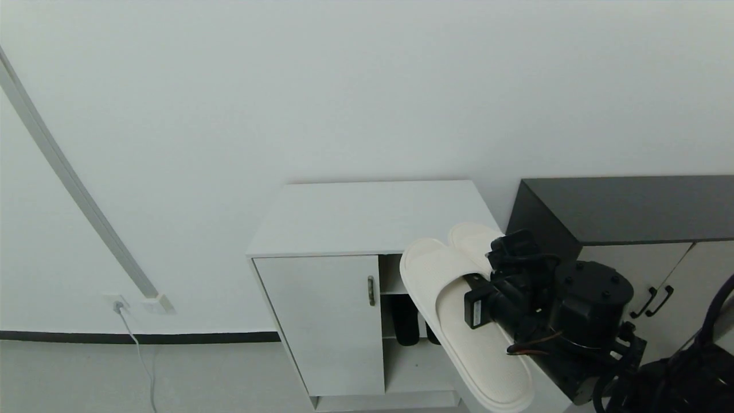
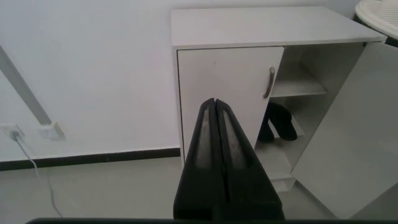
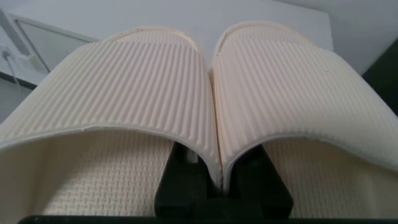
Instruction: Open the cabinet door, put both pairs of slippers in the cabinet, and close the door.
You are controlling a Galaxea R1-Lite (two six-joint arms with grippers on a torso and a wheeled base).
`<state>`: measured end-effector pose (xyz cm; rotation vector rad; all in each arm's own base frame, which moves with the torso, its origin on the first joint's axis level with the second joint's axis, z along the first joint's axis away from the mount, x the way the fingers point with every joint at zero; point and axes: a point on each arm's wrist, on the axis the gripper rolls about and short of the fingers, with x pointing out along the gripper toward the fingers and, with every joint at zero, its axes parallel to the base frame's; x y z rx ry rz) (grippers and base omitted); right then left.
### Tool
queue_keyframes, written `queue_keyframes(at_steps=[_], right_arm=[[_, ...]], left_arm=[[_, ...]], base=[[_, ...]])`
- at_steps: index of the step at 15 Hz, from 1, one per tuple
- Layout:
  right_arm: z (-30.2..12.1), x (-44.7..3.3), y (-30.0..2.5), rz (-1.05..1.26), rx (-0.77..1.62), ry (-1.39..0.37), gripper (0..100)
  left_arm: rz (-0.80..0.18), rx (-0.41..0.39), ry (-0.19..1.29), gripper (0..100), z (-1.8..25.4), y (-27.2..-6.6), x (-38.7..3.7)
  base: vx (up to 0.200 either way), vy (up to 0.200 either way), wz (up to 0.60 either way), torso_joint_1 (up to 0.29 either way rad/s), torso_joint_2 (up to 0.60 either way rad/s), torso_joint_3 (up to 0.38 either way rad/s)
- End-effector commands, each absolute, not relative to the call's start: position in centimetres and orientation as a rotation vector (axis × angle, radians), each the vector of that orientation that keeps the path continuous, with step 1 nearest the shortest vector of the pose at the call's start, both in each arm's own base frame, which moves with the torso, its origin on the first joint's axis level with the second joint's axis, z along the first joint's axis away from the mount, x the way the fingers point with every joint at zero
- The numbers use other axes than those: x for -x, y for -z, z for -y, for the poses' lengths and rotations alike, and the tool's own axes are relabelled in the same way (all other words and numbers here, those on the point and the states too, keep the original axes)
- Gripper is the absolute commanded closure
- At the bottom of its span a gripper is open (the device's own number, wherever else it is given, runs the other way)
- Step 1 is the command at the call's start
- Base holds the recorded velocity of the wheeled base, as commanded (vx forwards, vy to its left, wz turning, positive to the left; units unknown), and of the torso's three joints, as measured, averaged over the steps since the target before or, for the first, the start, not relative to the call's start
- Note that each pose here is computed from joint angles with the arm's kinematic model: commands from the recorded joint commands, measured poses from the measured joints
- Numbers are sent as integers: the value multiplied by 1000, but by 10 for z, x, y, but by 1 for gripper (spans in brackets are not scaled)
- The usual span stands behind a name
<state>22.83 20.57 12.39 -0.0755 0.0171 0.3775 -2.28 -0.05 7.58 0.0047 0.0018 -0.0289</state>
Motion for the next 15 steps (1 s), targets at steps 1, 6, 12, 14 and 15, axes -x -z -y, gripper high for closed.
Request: queue_keyframes(at_steps=[1, 6, 12, 14, 15], right_arm=[[-206, -228, -124, -15, 74, -378, 100], [-205, -227, -123, -9, 71, -404, 100], [-205, -226, -123, -5, 68, -404, 100], [-206, -225, -121, -8, 70, -409, 100], [-207, -226, -119, -4, 67, -408, 100]], left_arm=[[-3, -5, 29, 100, 1, -76, 23], [-1, -5, 29, 100, 1, -76, 23], [-1, -3, 31, 100, 0, -76, 23], [-3, -3, 29, 100, 1, -76, 23], [-1, -3, 29, 100, 1, -76, 23]], base=[[0, 0, 0, 0, 0, 0], [0, 0, 0, -52, 105, 57], [0, 0, 0, -151, 353, 195], [0, 0, 0, -163, 371, 210], [0, 0, 0, -163, 378, 212]])
